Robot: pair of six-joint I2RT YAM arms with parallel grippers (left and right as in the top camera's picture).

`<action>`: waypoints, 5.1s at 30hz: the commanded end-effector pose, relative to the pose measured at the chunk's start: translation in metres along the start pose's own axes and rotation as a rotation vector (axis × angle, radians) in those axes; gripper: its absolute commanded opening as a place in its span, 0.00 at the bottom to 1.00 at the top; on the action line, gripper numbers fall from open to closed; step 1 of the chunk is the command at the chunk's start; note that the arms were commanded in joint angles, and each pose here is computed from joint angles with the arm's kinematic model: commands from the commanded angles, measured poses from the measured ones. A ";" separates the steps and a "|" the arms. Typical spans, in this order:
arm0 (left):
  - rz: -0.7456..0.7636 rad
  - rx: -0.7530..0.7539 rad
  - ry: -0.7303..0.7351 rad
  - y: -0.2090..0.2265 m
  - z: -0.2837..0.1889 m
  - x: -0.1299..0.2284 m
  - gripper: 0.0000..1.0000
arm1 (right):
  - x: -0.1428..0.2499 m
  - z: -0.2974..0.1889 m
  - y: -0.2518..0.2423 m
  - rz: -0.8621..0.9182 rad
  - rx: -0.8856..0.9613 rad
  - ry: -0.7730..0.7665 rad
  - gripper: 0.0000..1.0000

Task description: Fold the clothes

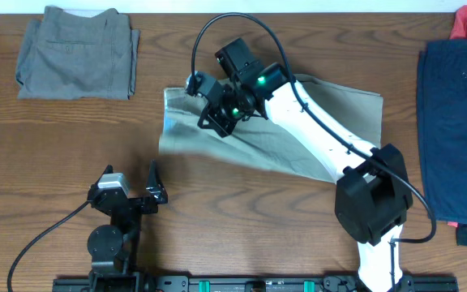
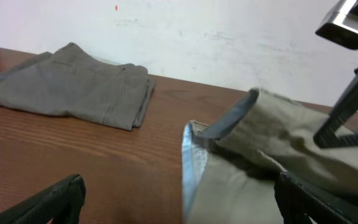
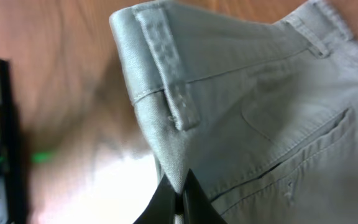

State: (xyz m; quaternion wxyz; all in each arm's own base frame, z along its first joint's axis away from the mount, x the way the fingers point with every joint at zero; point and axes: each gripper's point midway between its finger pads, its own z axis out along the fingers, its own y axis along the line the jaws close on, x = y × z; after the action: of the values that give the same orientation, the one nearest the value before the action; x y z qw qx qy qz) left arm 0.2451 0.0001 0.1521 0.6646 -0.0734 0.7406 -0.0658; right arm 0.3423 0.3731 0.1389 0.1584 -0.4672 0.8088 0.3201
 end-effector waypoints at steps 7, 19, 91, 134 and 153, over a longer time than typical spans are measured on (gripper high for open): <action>0.006 -0.014 0.048 0.004 0.001 0.016 0.98 | 0.010 -0.013 0.038 0.097 -0.143 0.050 0.07; 0.006 -0.014 0.048 0.004 0.001 0.016 0.98 | 0.014 -0.028 0.019 0.156 -0.085 0.050 0.99; 0.006 -0.014 0.048 0.004 0.001 0.016 0.98 | 0.352 -0.208 -0.251 1.427 0.787 -0.034 0.01; 0.006 -0.016 0.047 0.004 0.001 0.015 0.98 | 0.203 -0.319 -0.235 1.084 0.821 -0.549 0.99; 0.011 0.122 -0.164 -0.024 -0.005 -0.042 0.98 | 0.202 -0.320 -0.236 1.080 0.822 -0.553 0.99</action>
State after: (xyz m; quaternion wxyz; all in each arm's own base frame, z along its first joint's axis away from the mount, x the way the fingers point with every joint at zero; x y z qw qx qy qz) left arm 0.2467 -0.0075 0.1888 0.7201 -0.0529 0.6863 -0.0874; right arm 0.4527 -0.0608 0.1763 0.3395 0.1940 0.9122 0.1228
